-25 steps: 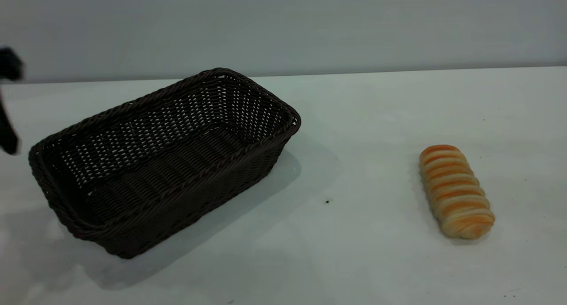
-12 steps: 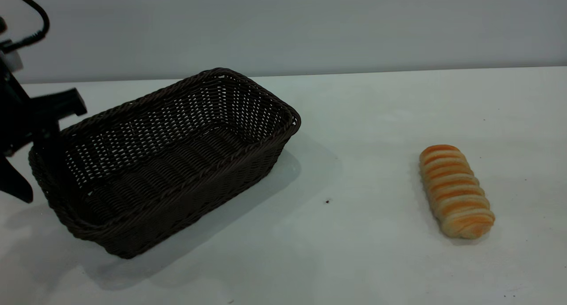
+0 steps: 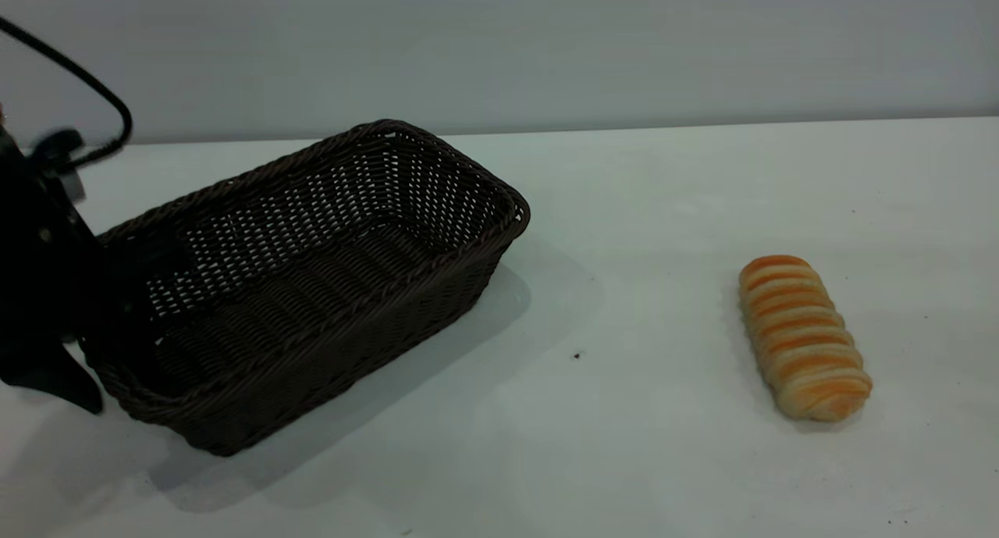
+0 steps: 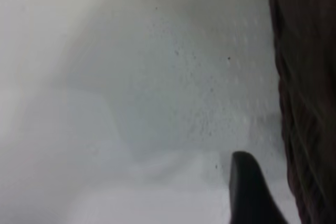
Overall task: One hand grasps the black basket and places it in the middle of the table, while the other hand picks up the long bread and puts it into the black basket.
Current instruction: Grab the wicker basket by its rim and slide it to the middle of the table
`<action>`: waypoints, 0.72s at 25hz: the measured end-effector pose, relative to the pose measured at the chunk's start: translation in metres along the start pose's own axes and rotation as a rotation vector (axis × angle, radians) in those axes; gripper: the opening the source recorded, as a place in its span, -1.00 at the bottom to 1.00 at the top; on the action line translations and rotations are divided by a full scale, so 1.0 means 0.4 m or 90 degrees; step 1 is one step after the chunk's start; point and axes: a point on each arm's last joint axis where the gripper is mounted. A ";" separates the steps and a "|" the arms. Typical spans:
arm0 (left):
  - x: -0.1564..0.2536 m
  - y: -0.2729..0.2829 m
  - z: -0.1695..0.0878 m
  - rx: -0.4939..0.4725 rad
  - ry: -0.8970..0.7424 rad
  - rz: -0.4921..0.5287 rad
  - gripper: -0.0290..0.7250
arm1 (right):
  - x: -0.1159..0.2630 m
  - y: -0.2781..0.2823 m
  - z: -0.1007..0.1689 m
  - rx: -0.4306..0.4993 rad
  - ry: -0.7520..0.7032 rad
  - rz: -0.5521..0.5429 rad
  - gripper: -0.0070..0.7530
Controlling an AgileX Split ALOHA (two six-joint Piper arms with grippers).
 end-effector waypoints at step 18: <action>-0.025 0.147 -0.048 0.070 -0.129 -0.043 -0.55 | 0.000 0.000 0.000 0.000 0.009 0.000 0.31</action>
Point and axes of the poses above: a point on each arm's last joint axis where the gripper is mounted, y pointing back along that axis away from the gripper, z along the wrist's bending axis when the last joint is at zero, x = y × z, and after that the axes turned 3 degrees about -y, right-handed
